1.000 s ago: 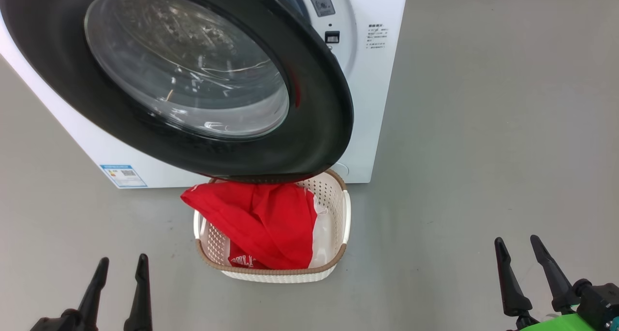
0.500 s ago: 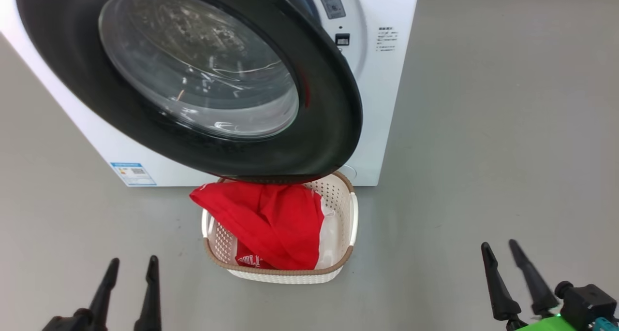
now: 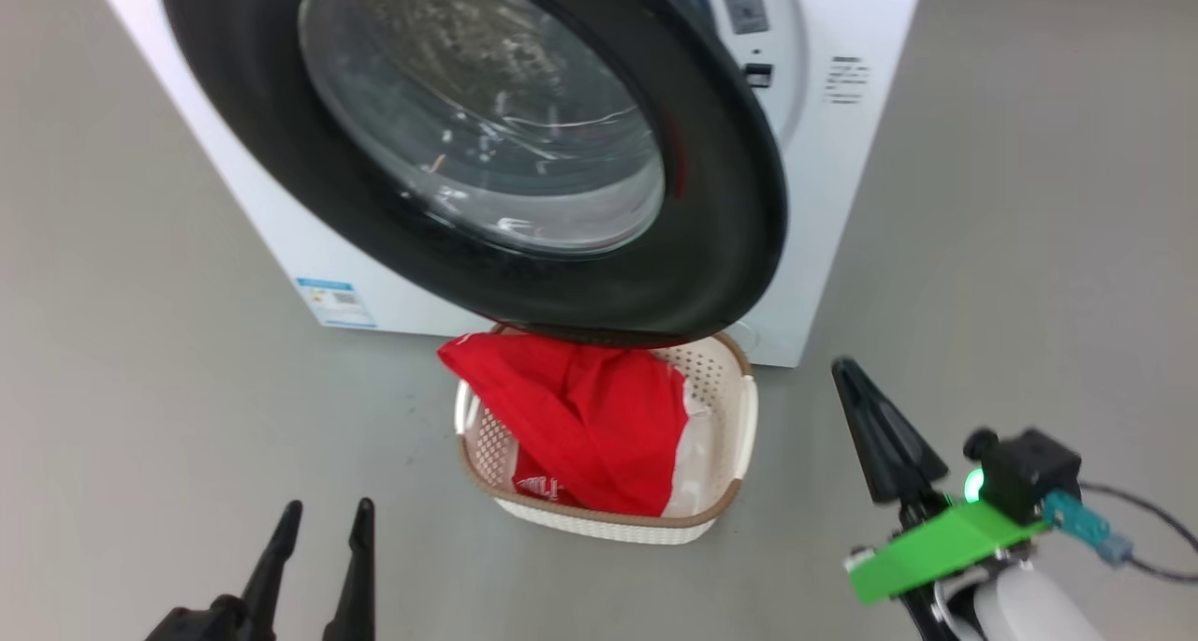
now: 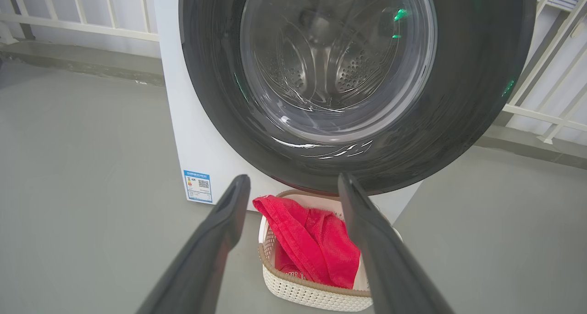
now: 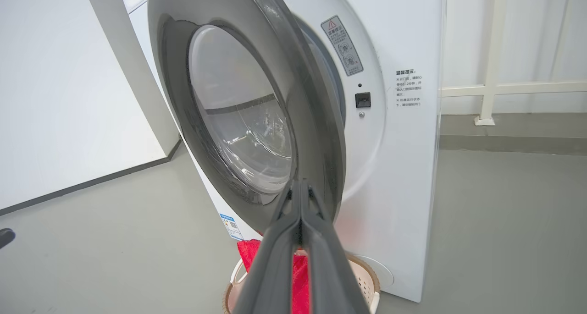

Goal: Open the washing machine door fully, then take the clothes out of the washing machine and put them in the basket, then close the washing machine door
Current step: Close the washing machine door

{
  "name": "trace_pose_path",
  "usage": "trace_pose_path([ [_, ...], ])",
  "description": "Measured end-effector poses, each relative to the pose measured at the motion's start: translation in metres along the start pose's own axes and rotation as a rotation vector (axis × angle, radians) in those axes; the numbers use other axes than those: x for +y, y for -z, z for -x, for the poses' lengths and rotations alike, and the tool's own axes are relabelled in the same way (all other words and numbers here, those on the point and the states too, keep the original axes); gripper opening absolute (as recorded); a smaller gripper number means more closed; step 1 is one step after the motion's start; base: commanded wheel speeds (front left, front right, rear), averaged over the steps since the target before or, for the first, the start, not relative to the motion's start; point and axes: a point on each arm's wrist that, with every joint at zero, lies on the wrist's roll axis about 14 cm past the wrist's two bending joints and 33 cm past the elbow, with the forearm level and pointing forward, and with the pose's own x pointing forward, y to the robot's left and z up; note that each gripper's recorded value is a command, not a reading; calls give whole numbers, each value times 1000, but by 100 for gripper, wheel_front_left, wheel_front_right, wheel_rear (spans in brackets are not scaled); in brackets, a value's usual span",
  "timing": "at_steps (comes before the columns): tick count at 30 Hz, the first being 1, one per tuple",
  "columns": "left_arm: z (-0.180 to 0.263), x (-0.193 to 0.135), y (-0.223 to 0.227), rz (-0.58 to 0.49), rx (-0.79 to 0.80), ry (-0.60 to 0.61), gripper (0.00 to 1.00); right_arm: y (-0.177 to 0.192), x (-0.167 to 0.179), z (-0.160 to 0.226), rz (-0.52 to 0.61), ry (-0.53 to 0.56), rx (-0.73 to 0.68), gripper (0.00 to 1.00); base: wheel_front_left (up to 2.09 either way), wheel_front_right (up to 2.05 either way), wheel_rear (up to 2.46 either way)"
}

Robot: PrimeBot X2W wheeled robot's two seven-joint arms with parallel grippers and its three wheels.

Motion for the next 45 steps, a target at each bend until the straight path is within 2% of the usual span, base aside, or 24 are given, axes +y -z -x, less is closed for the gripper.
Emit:
trace_pose_path([
  [5,3,1,-1,15,-5,-13,100,-10,21,-34,-20,-84,-30,0,0,0,0],
  [14,-5,8,-3,37,-3,-47,100,-12,27,-91,-29,-149,-40,0,0,0,0],
  [27,-30,12,3,71,18,-77,100,9,13,-145,-58,-167,-34,0,0,0,0],
  [45,-70,4,15,87,46,-58,100,14,-30,-213,-59,-131,-112,0,0,0,0],
])
